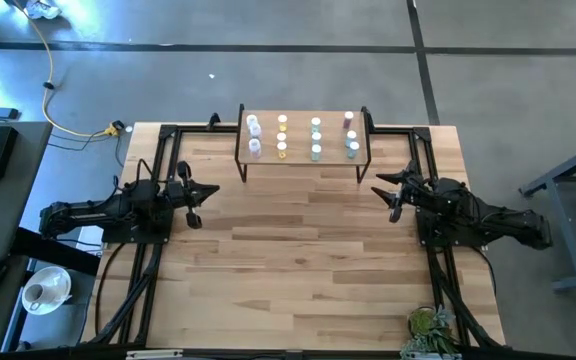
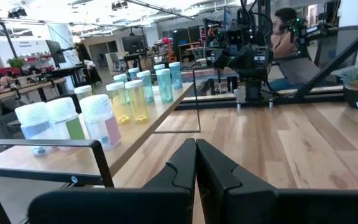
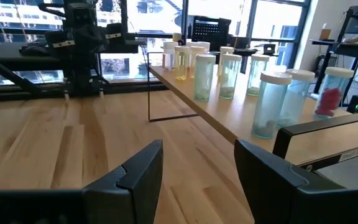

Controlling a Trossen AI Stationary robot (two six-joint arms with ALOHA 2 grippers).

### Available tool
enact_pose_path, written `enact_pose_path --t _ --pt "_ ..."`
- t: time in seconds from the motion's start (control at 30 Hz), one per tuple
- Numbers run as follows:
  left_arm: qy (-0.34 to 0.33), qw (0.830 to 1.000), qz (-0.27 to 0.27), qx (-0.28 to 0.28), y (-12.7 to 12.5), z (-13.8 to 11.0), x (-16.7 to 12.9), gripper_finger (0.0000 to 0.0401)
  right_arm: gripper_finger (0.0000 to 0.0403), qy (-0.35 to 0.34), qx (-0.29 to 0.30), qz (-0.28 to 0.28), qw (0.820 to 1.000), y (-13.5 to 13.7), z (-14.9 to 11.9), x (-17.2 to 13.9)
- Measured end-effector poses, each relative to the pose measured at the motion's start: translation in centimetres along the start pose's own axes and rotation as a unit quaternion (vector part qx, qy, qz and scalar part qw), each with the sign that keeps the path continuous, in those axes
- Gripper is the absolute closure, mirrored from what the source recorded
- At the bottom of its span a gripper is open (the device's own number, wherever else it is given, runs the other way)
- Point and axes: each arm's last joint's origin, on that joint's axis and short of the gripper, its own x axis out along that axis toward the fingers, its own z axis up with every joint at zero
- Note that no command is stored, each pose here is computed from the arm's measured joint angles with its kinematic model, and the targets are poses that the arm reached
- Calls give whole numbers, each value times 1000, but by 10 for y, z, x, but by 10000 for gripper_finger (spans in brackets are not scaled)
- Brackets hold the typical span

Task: Pick and place medicine bottles onto shelf by color
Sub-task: Return to Home Position

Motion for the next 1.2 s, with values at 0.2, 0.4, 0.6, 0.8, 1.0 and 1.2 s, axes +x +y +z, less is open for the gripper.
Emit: enact_pose_path --t 0.2,0.4,0.6,0.8,1.0,1.2 --pt "0 1000 0 -4 0 0 0 401 213 0 5 0 1000 0 0 0" --pt "0 1000 0 -4 0 0 0 401 213 0 5 0 1000 0 0 0" --pt "0 1000 0 -4 0 0 0 401 213 0 5 -1 1000 0 0 0" --pt "0 1000 0 -4 0 0 0 401 213 0 5 -1 1000 0 0 0" --pt "0 1000 0 -4 0 0 0 401 213 0 5 -2 1000 0 0 0" --pt "-1 1000 0 -4 0 0 0 400 213 0 5 -2 1000 0 0 0"
